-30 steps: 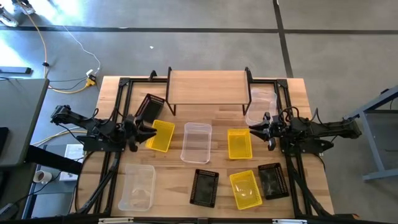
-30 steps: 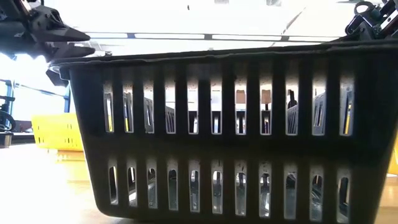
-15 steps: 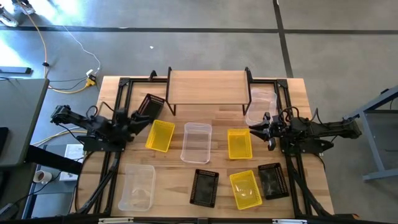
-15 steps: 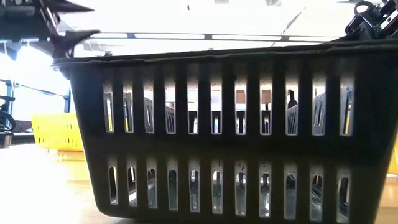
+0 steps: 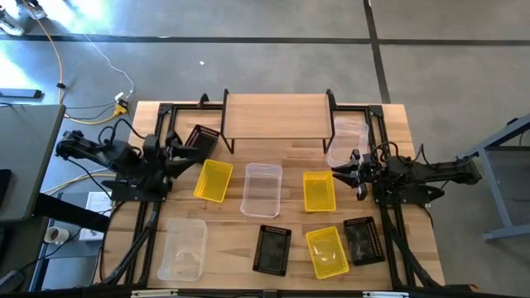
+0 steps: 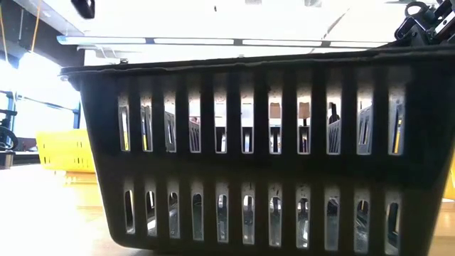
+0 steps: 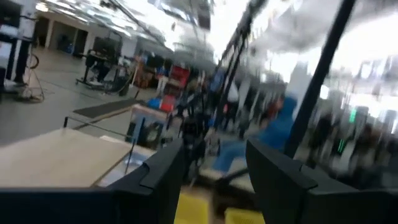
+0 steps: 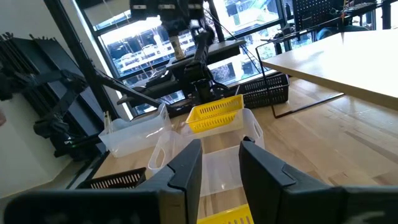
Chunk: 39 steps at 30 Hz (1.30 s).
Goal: Stack baskets on shelf by color
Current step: Put the center transparent bin on the shelf
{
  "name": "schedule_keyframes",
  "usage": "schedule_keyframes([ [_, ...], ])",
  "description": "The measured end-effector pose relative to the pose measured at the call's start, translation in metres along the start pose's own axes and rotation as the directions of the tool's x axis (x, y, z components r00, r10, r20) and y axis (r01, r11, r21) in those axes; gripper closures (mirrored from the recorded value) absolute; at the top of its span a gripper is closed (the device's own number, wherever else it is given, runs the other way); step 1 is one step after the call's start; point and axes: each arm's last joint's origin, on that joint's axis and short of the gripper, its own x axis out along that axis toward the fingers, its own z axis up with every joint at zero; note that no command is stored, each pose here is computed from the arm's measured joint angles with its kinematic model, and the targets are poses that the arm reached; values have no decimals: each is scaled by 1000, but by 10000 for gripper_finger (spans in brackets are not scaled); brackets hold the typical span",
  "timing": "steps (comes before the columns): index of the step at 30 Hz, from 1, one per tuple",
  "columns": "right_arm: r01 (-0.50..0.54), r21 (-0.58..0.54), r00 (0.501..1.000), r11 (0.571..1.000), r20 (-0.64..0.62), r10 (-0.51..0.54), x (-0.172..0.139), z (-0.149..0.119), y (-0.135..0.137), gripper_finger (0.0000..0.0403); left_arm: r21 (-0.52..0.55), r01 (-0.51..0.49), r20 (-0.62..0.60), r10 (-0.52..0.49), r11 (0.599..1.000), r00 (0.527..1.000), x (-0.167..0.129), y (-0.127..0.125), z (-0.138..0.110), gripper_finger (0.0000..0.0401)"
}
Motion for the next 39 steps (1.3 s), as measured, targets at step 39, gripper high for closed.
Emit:
schedule_keyframes([
  [39, 0, 0, 1000, 1000, 0, 0, 0, 0, 0, 311, 153, 256, -781, -42, 955, 624, 169, -43, -83, 238],
])
